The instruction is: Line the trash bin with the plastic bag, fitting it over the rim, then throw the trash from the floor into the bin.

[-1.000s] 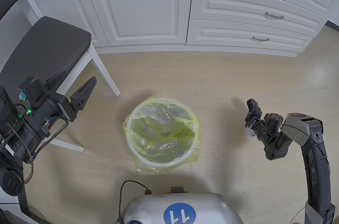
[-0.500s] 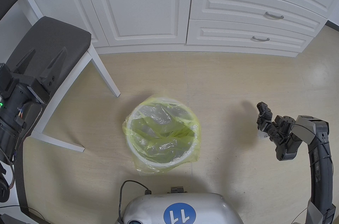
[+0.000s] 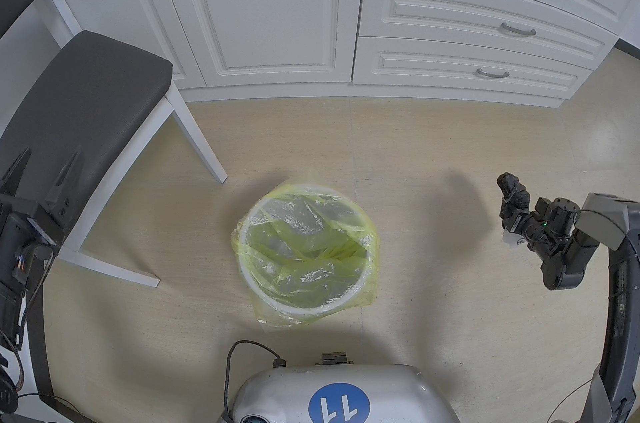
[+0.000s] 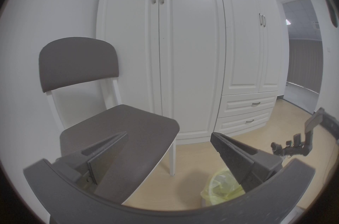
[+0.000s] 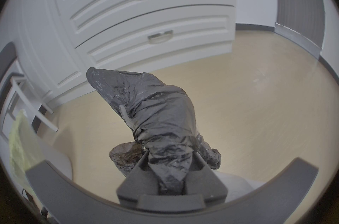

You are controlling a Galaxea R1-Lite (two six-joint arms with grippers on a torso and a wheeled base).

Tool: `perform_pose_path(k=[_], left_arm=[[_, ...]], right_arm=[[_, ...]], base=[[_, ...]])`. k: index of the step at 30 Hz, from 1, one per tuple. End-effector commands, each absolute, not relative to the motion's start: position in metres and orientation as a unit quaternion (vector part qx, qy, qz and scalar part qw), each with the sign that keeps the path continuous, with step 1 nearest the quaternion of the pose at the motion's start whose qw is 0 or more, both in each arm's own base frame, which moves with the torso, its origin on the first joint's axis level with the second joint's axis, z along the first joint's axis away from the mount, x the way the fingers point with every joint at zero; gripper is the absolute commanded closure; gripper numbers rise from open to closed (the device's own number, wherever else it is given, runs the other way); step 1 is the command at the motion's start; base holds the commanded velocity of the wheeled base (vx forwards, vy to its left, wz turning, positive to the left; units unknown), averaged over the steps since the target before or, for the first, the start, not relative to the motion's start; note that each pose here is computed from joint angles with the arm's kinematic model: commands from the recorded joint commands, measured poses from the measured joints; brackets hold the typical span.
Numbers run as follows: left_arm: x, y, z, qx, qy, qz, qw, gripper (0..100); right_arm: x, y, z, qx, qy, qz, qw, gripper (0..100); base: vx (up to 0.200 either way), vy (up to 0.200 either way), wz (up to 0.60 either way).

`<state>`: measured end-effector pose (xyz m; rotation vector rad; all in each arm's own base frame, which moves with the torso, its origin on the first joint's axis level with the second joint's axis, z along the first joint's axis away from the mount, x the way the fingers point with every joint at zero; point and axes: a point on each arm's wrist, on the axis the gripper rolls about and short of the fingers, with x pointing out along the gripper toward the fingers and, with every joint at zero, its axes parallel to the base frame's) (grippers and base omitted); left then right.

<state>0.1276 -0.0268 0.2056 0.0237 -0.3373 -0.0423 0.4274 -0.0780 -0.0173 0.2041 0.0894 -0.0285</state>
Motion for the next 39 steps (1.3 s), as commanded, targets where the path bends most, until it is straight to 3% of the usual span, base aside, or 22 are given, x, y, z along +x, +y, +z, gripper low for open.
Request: perform_pose_path(k=[1, 7, 12, 18, 21, 26, 27, 33, 36, 39], left_arm=[[0.105, -0.011, 0.193, 0.016, -0.167, 0.026, 0.986, 0], [0.104, -0.01, 0.199, 0.023, -0.181, 0.034, 0.983, 0], [0.105, -0.009, 0.196, 0.037, -0.173, 0.04, 0.983, 0], [0.104, -0.004, 0.193, 0.043, -0.16, 0.064, 0.984, 0], [0.106, 0.0, 0.192, 0.048, -0.138, 0.081, 0.986, 0], [0.107, 0.009, 0.196, 0.056, -0.139, 0.122, 0.981, 0], [0.107, 0.012, 0.197, 0.059, -0.14, 0.137, 0.979, 0], [0.101, 0.017, 0.194, 0.073, -0.135, 0.161, 0.975, 0], [0.102, 0.018, 0.196, 0.082, -0.136, 0.166, 0.973, 0], [0.102, 0.018, 0.194, 0.088, -0.131, 0.166, 0.973, 0]], right_arm=[[0.364, -0.041, 0.086, -0.003, -0.002, 0.029, 1.0, 100], [0.329, -0.034, 0.137, -0.029, -0.089, 0.065, 0.993, 100], [0.303, -0.022, 0.141, -0.031, -0.085, 0.144, 0.985, 100], [0.269, 0.095, 0.143, 0.046, -0.05, 0.333, 0.941, 100], [0.26, 0.142, 0.141, 0.13, -0.001, 0.379, 0.916, 100], [0.255, 0.175, 0.142, 0.222, 0.054, 0.411, 0.882, 100], [0.248, 0.186, 0.142, 0.259, 0.079, 0.43, 0.861, 100], [0.24, 0.21, 0.143, 0.345, 0.105, 0.462, 0.81, 100], [0.243, 0.211, 0.136, 0.362, 0.106, 0.469, 0.799, 100], [0.252, 0.213, 0.11, 0.365, 0.153, 0.459, 0.795, 100]], base=[[0.0, 0.0, 0.0], [0.0, 0.0, 0.0], [0.0, 0.0, 0.0], [0.0, 0.0, 0.0], [0.0, 0.0, 0.0], [0.0, 0.0, 0.0], [0.0, 0.0, 0.0], [0.0, 0.0, 0.0], [0.0, 0.0, 0.0], [0.0, 0.0, 0.0]])
